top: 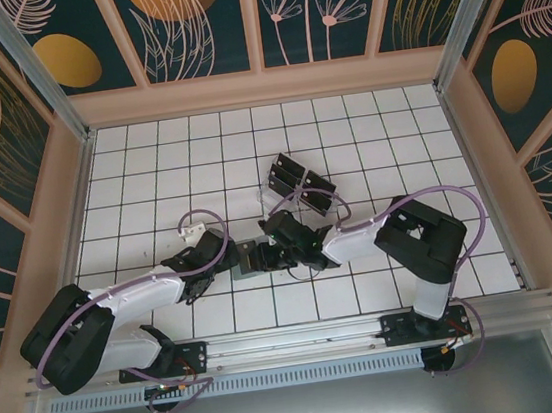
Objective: Put the credit cards into the card holder
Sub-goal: Insert the credit card into the card slot.
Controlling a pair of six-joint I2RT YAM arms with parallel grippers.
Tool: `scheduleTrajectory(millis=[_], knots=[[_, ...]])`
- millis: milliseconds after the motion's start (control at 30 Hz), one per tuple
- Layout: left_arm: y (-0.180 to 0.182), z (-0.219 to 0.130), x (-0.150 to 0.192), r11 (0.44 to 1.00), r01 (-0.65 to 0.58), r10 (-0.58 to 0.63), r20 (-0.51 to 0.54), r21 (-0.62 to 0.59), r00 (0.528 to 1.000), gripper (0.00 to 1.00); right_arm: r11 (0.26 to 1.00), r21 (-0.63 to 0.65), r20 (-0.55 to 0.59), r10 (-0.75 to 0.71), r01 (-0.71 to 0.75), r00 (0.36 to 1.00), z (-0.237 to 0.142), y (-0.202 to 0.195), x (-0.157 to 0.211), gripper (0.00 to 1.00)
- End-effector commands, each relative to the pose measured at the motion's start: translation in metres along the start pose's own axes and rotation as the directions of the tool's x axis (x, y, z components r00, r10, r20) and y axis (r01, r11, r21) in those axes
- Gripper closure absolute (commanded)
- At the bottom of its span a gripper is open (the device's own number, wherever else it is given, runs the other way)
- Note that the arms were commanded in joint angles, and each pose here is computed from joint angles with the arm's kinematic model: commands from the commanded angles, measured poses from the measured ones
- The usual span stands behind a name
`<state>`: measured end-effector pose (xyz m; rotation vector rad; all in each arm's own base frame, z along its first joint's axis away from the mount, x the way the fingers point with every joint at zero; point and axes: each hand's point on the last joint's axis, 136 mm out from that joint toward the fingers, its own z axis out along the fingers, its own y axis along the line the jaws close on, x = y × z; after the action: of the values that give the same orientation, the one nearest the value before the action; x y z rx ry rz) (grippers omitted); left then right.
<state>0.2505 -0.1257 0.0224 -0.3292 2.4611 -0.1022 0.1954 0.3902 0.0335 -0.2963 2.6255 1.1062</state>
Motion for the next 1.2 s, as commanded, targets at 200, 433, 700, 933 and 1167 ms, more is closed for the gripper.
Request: scheduleTrajectory(millis=[200, 433, 700, 933, 1167], knots=[[0.006, -0.002, -0.008, 0.999, -0.002, 0.003, 0.021, -0.047, 1.000, 0.01, 0.997, -0.071, 0.034, -0.009, 0.011, 0.999, -0.001, 0.029, -0.015, 0.72], [0.011, -0.009, -0.015, 0.998, 0.005, -0.003, 0.041, -0.060, 0.999, 0.02, 0.999, -0.046, 0.099, -0.008, 0.013, 0.995, -0.025, 0.027, -0.027, 0.67], [0.004, -0.014, -0.028, 0.999, 0.032, -0.032, 0.041, 0.006, 0.999, 0.02, 1.000, 0.015, 0.119, -0.007, 0.005, 0.993, -0.034, 0.002, -0.036, 0.63], [-0.034, -0.029, -0.048, 0.978, -0.002, -0.010, 0.056, 0.211, 0.998, 0.02, 0.991, 0.127, 0.202, -0.077, 0.052, 0.976, -0.072, -0.009, -0.055, 0.62], [-0.045, -0.025, -0.035, 0.962, 0.010, -0.013, 0.008, 0.274, 1.000, 0.02, 0.974, 0.220, 0.226, -0.108, 0.057, 0.968, -0.100, -0.028, -0.057, 0.61]])
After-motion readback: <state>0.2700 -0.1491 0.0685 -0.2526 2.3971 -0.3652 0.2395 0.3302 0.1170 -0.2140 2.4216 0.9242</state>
